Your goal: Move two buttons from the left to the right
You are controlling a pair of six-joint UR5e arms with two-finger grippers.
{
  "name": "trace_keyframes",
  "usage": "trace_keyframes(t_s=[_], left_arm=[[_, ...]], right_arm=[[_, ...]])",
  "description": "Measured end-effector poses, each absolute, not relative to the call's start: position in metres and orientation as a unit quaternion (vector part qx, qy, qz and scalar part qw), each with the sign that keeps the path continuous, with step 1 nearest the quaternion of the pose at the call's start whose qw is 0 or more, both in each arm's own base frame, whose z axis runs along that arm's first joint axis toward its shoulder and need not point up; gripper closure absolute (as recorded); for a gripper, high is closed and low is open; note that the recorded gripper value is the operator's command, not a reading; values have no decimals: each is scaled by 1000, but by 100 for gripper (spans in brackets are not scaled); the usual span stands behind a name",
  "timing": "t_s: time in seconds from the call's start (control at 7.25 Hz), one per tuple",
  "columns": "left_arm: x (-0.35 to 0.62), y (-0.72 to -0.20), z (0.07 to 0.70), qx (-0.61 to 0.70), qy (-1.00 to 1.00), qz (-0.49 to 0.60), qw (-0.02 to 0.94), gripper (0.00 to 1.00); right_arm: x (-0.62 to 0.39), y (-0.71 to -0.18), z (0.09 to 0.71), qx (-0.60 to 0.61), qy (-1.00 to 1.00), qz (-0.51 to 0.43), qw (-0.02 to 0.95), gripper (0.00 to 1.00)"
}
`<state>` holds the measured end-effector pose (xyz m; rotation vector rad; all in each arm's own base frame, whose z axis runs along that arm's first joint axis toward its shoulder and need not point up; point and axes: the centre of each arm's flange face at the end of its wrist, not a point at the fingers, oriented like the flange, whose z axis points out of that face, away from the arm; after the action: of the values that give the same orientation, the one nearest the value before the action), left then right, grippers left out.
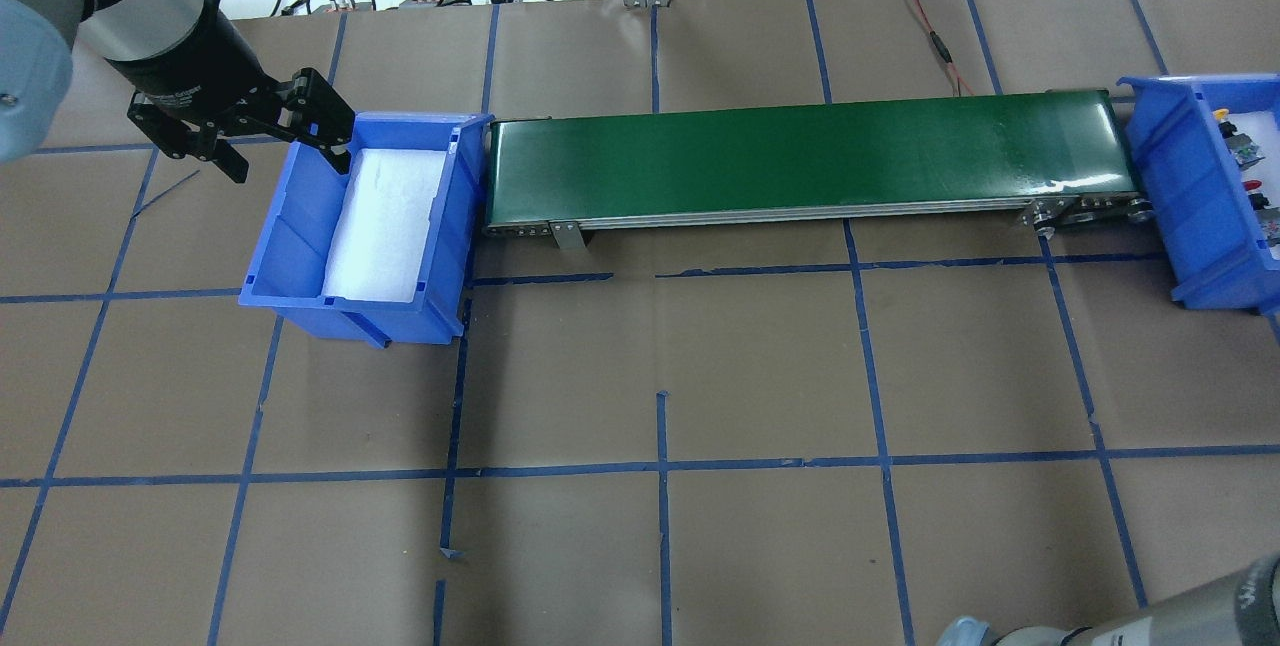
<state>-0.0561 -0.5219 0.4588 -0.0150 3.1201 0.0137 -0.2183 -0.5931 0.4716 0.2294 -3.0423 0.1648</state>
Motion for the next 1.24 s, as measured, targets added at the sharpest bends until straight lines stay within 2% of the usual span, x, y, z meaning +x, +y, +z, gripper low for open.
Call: trace_keyframes(t_s=[0.41,1.24], left_arm=[[-46,-538,441,-3,1000,10,14,0],[-45,-528,490,-10,999,-46,-12,0]], right_arm=[[-107,-570,519,58,-998,31,17,0],[136,-551,511,25,-1000,13,-3,0]])
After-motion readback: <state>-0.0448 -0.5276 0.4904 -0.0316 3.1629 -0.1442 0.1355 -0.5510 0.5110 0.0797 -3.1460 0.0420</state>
